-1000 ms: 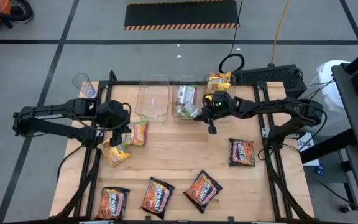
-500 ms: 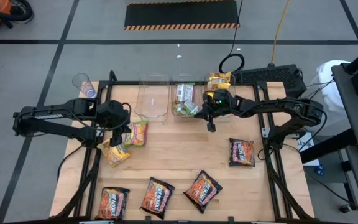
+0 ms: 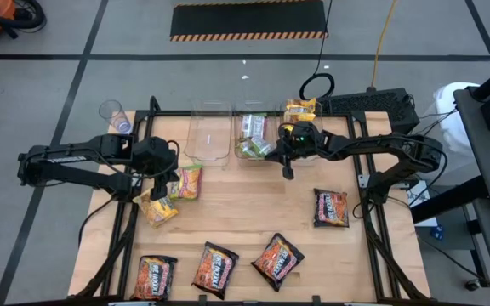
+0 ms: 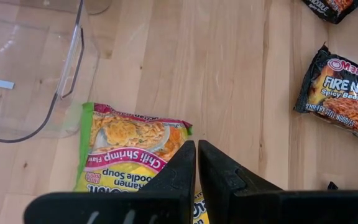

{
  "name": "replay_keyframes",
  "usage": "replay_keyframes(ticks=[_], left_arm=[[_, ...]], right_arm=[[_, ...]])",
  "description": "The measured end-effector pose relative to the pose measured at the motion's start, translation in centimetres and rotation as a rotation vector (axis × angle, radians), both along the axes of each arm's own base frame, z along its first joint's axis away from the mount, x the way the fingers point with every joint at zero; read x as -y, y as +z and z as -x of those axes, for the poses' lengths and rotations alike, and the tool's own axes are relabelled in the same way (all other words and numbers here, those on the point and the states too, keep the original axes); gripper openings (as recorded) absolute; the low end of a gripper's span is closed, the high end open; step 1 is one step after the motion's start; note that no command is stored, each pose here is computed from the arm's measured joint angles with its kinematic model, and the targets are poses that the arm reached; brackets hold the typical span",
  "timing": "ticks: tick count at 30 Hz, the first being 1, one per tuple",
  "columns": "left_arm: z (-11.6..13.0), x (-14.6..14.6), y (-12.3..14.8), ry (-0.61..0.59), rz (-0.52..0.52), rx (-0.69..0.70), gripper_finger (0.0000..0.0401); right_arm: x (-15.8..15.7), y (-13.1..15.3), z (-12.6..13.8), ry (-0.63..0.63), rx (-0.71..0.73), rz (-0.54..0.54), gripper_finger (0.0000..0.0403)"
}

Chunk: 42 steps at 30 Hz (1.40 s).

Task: Sort Maruchan noodles
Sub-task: Put the green noodle pack into the center transparent bin, then adjust the green noodle pack in the center transparent bin

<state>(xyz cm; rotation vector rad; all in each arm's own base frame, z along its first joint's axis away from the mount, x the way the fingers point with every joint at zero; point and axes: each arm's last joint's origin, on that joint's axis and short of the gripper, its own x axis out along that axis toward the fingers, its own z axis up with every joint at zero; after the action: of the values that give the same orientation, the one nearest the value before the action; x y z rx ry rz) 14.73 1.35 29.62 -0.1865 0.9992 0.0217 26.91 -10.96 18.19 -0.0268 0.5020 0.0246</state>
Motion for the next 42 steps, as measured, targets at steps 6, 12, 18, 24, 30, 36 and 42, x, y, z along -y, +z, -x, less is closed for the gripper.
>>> replay_keyframes(ticks=[6,12,18,24,30,36,42], left_arm=[[0.0,0.0,0.0,0.004,0.002,0.0,0.0024],[0.0,0.0,0.0,0.01,0.007,-0.001,0.0024],[0.0,0.0,0.0,0.01,0.007,-0.001,0.0024],[0.0,0.0,0.0,0.003,0.002,-0.001,0.0024],[0.0,0.0,0.0,0.003,0.002,-0.001,0.0024],[0.0,0.0,0.0,0.003,0.003,-0.001,0.0024],[0.0,0.0,0.0,-0.008,-0.005,0.0,0.0024]], right_arm=[[0.2,0.0,0.0,-0.066,-0.011,0.04,0.0068],[0.5,0.9,-0.4,-0.088,0.084,0.098,0.0095],[0.5,1.1,-0.5,-0.088,0.098,0.094,0.0095],[0.5,1.0,-0.4,-0.088,0.094,0.092,0.0092],[0.6,1.9,-0.6,-0.088,0.169,0.122,0.0091],[0.6,3.4,-0.2,-0.11,0.233,0.129,0.0091],[1.6,4.6,0.6,-0.202,0.277,0.083,0.0091]])
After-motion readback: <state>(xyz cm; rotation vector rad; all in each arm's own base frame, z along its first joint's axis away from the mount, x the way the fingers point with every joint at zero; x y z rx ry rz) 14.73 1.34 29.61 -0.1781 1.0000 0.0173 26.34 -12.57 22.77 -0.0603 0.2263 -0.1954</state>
